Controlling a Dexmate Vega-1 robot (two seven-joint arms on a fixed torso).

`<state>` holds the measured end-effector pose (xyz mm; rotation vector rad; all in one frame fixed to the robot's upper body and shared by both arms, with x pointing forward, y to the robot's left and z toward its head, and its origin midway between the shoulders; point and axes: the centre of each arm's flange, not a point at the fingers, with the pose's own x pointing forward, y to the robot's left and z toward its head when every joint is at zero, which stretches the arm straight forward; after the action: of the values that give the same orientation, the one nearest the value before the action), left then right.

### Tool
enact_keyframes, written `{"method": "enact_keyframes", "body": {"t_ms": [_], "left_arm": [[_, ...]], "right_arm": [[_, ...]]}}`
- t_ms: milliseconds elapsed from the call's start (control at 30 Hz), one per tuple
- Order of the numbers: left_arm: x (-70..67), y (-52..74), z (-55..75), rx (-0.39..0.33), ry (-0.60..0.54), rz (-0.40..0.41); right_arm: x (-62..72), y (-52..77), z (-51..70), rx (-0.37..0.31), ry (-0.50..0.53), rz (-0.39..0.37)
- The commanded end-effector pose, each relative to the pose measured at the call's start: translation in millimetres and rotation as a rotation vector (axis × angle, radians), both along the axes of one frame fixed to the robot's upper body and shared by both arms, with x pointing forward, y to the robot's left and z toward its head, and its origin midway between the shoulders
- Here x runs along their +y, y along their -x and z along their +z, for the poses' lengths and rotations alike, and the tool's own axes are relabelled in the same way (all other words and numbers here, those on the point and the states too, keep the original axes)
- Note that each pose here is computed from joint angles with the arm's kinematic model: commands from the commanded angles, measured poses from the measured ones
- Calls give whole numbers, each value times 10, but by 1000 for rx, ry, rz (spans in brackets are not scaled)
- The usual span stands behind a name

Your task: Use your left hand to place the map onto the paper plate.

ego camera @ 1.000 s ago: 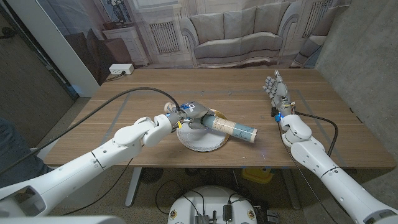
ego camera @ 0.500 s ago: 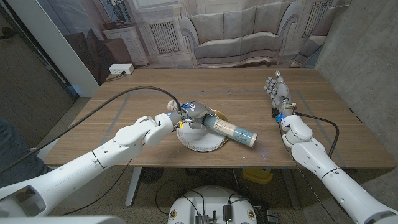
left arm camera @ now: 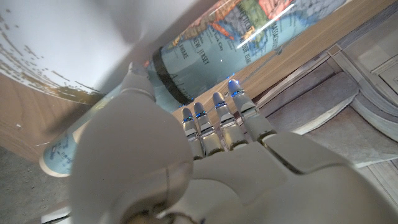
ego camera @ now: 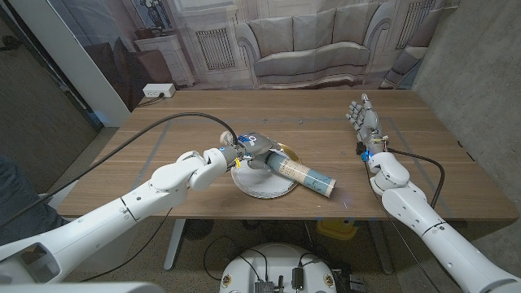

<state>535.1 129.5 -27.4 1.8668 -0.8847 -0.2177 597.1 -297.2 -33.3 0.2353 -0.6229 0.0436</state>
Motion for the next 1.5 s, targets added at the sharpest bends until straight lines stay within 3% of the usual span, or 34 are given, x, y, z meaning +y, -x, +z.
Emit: {"method": "enact_keyframes", "body": {"t_ms": [33, 1000, 1500], "left_arm": [[4, 2, 28, 34, -9, 29], [11, 58, 121, 46, 34, 46], [46, 168, 289, -30, 52, 45]], "right_arm": [[4, 29, -13, -5, -3, -6], [-20, 75, -22, -6, -2, -10], [-18, 75, -5, -12, -1, -6]]}}
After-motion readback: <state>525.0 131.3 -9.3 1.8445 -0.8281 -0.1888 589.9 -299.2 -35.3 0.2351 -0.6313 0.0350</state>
